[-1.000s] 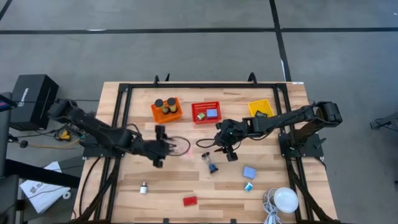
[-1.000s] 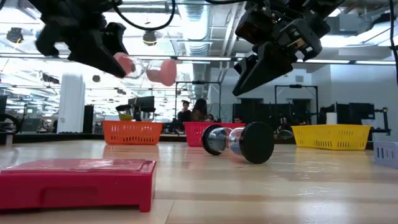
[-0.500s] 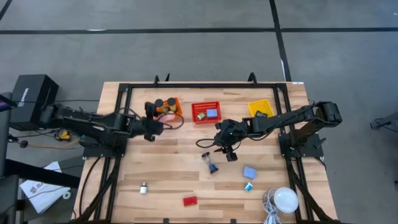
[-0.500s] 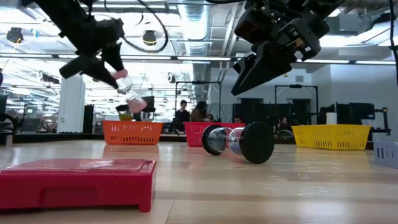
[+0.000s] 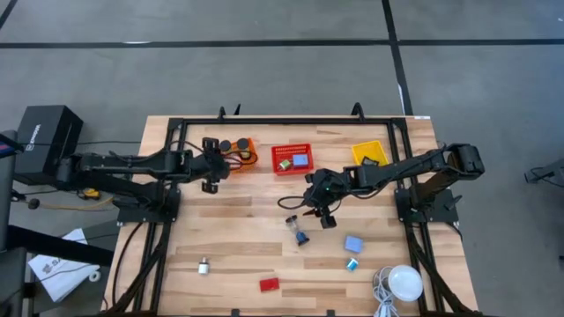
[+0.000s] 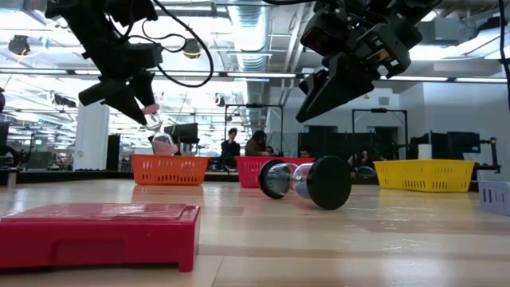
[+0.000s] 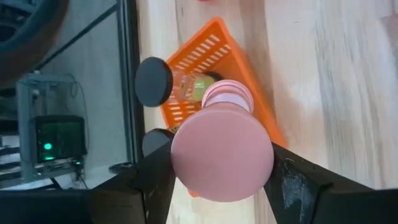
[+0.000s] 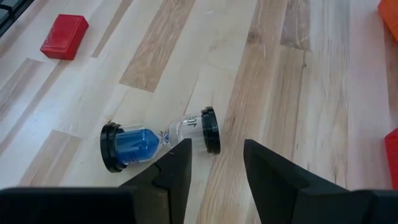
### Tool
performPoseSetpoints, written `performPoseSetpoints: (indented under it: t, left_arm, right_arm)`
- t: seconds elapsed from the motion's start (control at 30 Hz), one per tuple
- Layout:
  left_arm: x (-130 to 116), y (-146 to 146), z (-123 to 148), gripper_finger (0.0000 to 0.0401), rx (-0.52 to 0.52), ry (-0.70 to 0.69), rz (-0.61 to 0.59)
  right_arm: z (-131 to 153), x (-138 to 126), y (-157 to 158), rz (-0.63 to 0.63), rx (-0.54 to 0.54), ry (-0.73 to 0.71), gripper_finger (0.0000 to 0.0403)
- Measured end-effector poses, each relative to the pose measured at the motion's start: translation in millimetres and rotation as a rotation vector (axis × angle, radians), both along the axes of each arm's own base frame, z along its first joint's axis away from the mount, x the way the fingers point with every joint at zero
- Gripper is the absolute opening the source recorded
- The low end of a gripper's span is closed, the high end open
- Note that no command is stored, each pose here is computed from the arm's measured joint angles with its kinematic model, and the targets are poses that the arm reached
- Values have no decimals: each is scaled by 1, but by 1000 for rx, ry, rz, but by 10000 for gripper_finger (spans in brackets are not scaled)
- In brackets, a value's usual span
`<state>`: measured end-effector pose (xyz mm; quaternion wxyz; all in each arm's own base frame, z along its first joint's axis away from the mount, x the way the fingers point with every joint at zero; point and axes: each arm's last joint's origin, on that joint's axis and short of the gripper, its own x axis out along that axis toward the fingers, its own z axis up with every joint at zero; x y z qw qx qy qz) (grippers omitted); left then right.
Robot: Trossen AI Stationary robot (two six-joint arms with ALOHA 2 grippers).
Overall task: Pick & Place Office items
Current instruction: Put the pink hourglass into the orange bin
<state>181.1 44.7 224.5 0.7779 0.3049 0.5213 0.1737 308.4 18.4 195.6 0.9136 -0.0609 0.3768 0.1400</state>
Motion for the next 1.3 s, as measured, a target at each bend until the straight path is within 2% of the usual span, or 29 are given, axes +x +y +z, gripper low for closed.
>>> performPoseSetpoints:
  t: [0.17,0.27,0.37,0.47,0.6,1.03,1.3]
  left_arm:
    - [-7,11,-3,193,-36,38,55]
    - [-11,17,-5,197,-108,44,85]
    - [-13,22,-5,206,-128,32,119]
    - [-14,25,-5,203,-134,30,134]
    - [-15,30,-8,195,-193,30,139]
    - [-13,50,-23,205,-213,94,244]
    - [-13,51,-22,241,-164,101,270]
  right_arm:
    - [0,0,0,0,0,0,137]
    - [0,0,0,0,0,0,134]
    - [0,0,0,1,-1,-2,135]
    - [0,1,0,1,-1,-7,137]
    - [0,1,0,1,-1,-7,137]
    - [1,1,0,1,-1,-14,135]
    - [1,1,0,1,0,-14,138]
